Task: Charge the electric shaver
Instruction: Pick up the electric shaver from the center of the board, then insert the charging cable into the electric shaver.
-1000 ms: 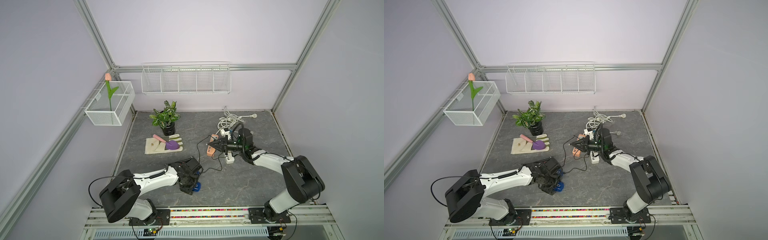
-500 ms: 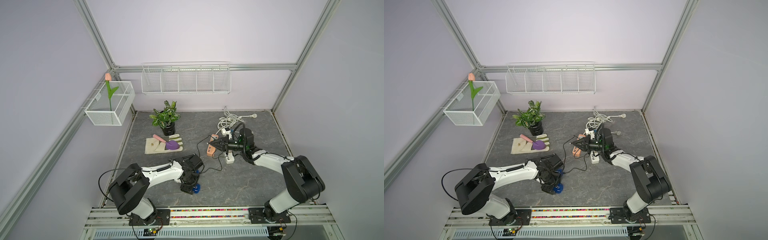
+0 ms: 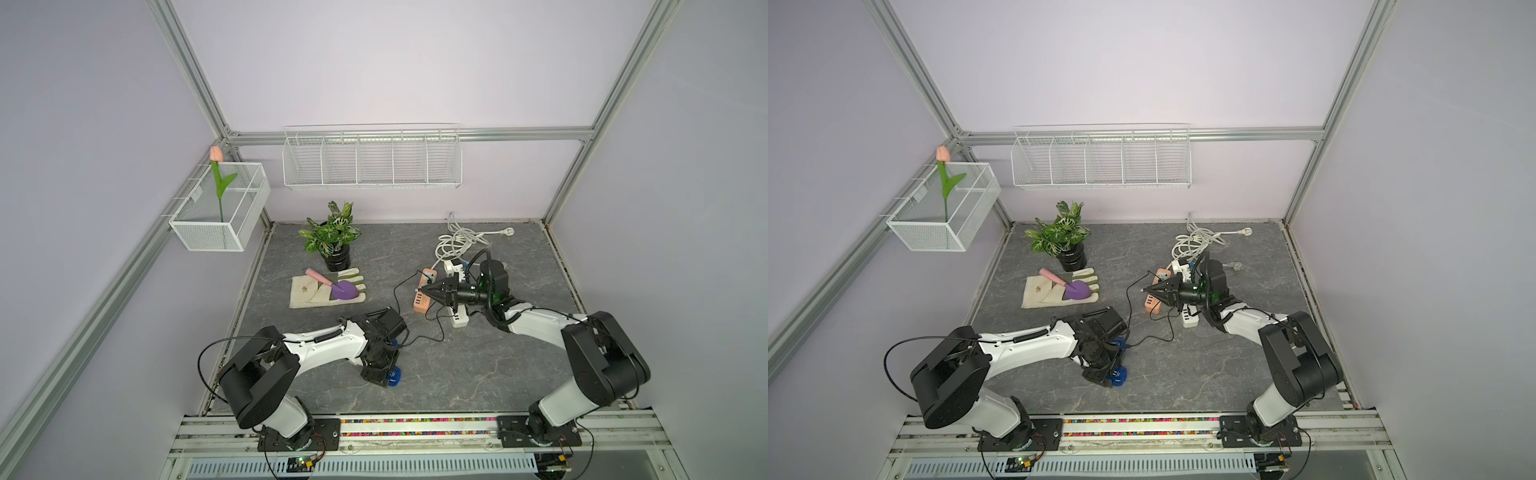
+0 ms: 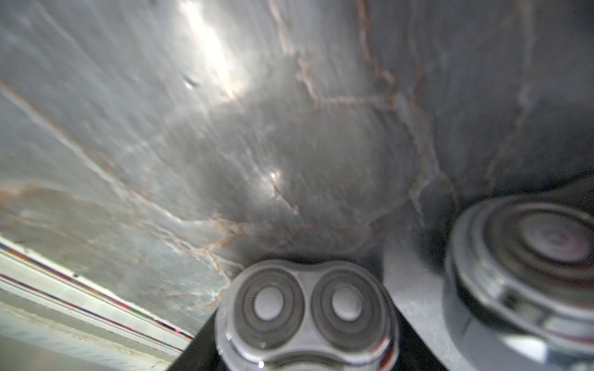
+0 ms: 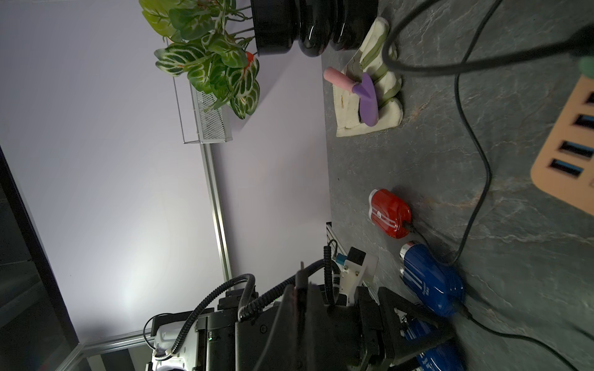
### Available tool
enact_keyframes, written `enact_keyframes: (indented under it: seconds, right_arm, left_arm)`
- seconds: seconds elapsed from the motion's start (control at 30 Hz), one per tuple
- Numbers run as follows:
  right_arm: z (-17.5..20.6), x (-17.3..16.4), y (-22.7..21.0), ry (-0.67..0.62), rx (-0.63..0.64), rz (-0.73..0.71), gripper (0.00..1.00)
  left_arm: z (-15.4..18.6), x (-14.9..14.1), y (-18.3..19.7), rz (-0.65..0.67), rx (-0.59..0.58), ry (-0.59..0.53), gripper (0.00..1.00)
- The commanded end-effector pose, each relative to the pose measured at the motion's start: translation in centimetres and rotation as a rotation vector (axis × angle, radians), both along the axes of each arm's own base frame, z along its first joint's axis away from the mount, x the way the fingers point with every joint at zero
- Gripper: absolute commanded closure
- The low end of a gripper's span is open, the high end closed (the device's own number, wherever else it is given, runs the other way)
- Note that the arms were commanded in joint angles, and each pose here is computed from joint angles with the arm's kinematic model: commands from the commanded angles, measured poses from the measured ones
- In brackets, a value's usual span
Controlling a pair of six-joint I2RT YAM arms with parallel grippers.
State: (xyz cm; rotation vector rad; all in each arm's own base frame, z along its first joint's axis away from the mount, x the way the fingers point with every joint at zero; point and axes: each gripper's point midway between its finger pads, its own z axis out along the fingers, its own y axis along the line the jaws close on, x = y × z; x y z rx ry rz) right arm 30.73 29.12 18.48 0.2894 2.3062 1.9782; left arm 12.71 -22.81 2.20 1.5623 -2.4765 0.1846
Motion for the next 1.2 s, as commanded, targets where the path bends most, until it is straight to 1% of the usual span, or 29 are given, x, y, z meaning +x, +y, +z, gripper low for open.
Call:
enact_keyframes:
  seconds: [0.0, 0.03, 0.13, 0.2, 0.27, 0.4, 0.57, 0.67, 0.9, 1.1, 1.17]
  right_arm:
    - [1.1, -1.0, -0.1, -0.066, 0.009, 0.044, 0.93]
    - [1.3, -1.3, 0.0, -0.082, 0.000, 0.060, 0.93]
    - [1.8, -2.0, 0.4, -0.127, -0.017, 0.097, 0.93]
    - [2.4, -2.3, 1.0, -0.157, -0.002, 0.120, 0.93]
    - [2.5, -2.6, 1.8, -0.180, 0.008, 0.141, 0.93]
    - [2.3, -3.4, 3.7, -0.206, 0.032, 0.191, 0.93]
    - [2.1, -4.3, 5.4, -0.248, 0.041, 0.214, 0.93]
    - [1.6, -5.0, 6.7, -0.266, 0.048, 0.238, 0.93]
    - [0.9, -5.1, 9.3, -0.295, 0.061, 0.238, 0.93]
    - [1.2, -4.2, 10.2, -0.312, 0.086, 0.201, 0.93]
    - [1.1, -4.2, 10.4, -0.308, 0.085, 0.210, 0.93]
  left_arm:
    - [3.0, 0.4, 2.5, 0.448, 0.113, 0.036, 0.94]
    - [4.5, 0.9, 2.6, 0.454, 0.090, 0.006, 1.00]
    - [8.5, 2.6, 2.8, 0.489, -0.016, -0.122, 1.00]
    - [10.3, 3.4, 3.3, 0.564, -0.083, -0.182, 1.00]
    - [11.3, 4.4, 3.8, 0.619, -0.136, -0.199, 1.00]
    - [13.1, 7.9, 4.5, 0.697, -0.219, -0.238, 1.00]
    - [14.5, 11.7, 4.2, 0.739, -0.309, -0.250, 1.00]
    - [15.1, 13.4, 3.4, 0.746, -0.376, -0.249, 1.00]
    - [16.0, 14.3, 3.2, 0.732, -0.420, -0.235, 1.00]
    - [16.0, 14.8, 2.8, 0.714, -0.444, -0.221, 1.00]
    - [15.9, 14.8, 2.7, 0.710, -0.447, -0.211, 1.00]
